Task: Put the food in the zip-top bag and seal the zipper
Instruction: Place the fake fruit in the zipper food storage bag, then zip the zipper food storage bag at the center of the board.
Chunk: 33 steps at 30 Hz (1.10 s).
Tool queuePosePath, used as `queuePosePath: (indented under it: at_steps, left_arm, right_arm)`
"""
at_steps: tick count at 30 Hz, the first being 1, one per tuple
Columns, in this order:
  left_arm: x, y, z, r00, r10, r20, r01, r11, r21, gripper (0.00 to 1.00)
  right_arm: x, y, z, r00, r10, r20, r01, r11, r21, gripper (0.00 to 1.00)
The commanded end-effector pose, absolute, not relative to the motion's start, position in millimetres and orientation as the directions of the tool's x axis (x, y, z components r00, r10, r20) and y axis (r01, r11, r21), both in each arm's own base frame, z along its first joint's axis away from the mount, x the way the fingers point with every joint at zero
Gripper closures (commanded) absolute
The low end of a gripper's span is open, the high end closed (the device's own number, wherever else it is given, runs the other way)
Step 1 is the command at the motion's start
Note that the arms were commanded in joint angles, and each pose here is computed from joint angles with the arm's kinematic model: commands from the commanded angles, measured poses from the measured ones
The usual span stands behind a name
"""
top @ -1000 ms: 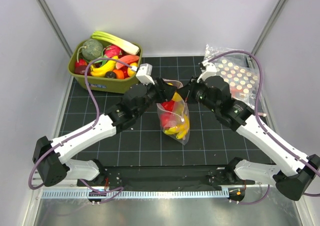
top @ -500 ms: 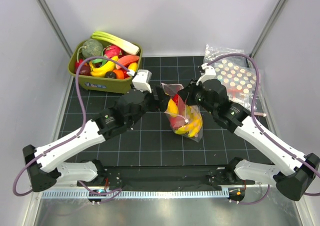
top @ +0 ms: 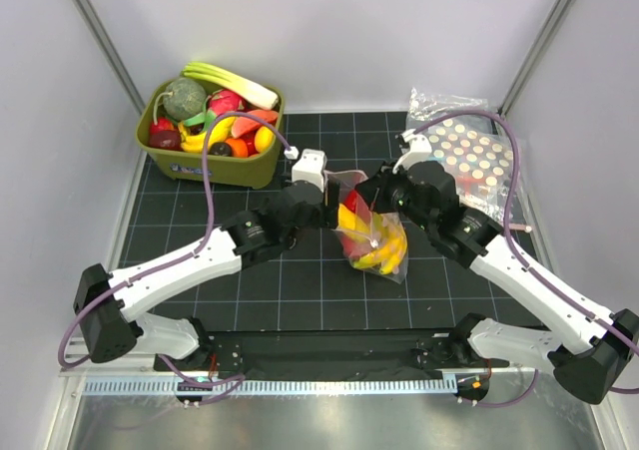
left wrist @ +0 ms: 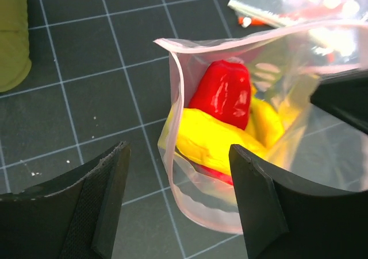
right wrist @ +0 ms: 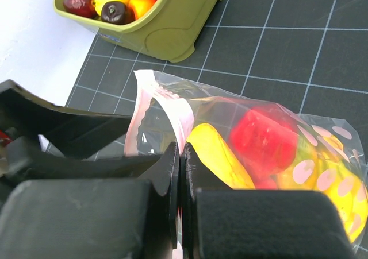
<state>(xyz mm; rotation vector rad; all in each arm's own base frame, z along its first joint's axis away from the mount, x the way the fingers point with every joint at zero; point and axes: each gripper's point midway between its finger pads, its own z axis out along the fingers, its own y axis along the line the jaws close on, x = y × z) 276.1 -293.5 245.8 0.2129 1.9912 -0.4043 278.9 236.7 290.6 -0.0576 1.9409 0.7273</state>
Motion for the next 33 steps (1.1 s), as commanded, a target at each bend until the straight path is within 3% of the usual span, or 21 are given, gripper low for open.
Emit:
queuePosePath:
  at_steps: [1,3,4,9,12,16,33]
  left_arm:
    - [290.3,-287.4,270.8,-0.359,-0.057,-0.932,0.287,0.943,-0.168,0.34]
    - [294.5,-282.8,268.9,-0.354,-0.052,-0.934,0.273,0.949,-0.156,0.45]
    - [298.8,-278.2,269.5,-0.355,-0.064,-0.933,0.262,0.951,-0.165,0.6]
    - [305.7,-259.4,269.9,-0.362,-0.128,-0.923,0.227,0.948,-0.221,0.99]
    - [302.9,-253.4,274.4,-0.346,-0.166,-0.924,0.221,0.942,-0.252,1.0]
    - [308.3,-244.7,272.9,-0.344,-0.199,-0.918,0.189,0.942,-0.276,1.0]
    - [309.5,-246.3,264.8,-0.406,-0.283,-0.869,0.183,0.906,-0.38,1.0]
  right_arm:
    - [277.7,247.0,314.2,-0.438,0.28,-0.854,-0.417,0.779,0.469,0.99]
    - [275.6,251.6,310.5,-0.448,0.251,-0.858,-0.43,0.781,0.453,0.99]
    - [275.1,253.2,309.6,-0.45,0.243,-0.859,-0.434,0.781,0.448,0.99]
    - [274.4,260.9,302.1,-0.455,0.197,-0.868,-0.448,0.792,0.415,0.99]
    - [271.7,269.7,298.3,-0.46,0.164,-0.873,-0.481,0.78,0.4,0.95]
    - [265.6,277.0,299.2,-0.443,0.135,-0.886,-0.532,0.756,0.381,0.74]
    - [264.0,258.1,305.2,-0.312,0.191,-0.931,-0.548,0.764,0.34,0.27]
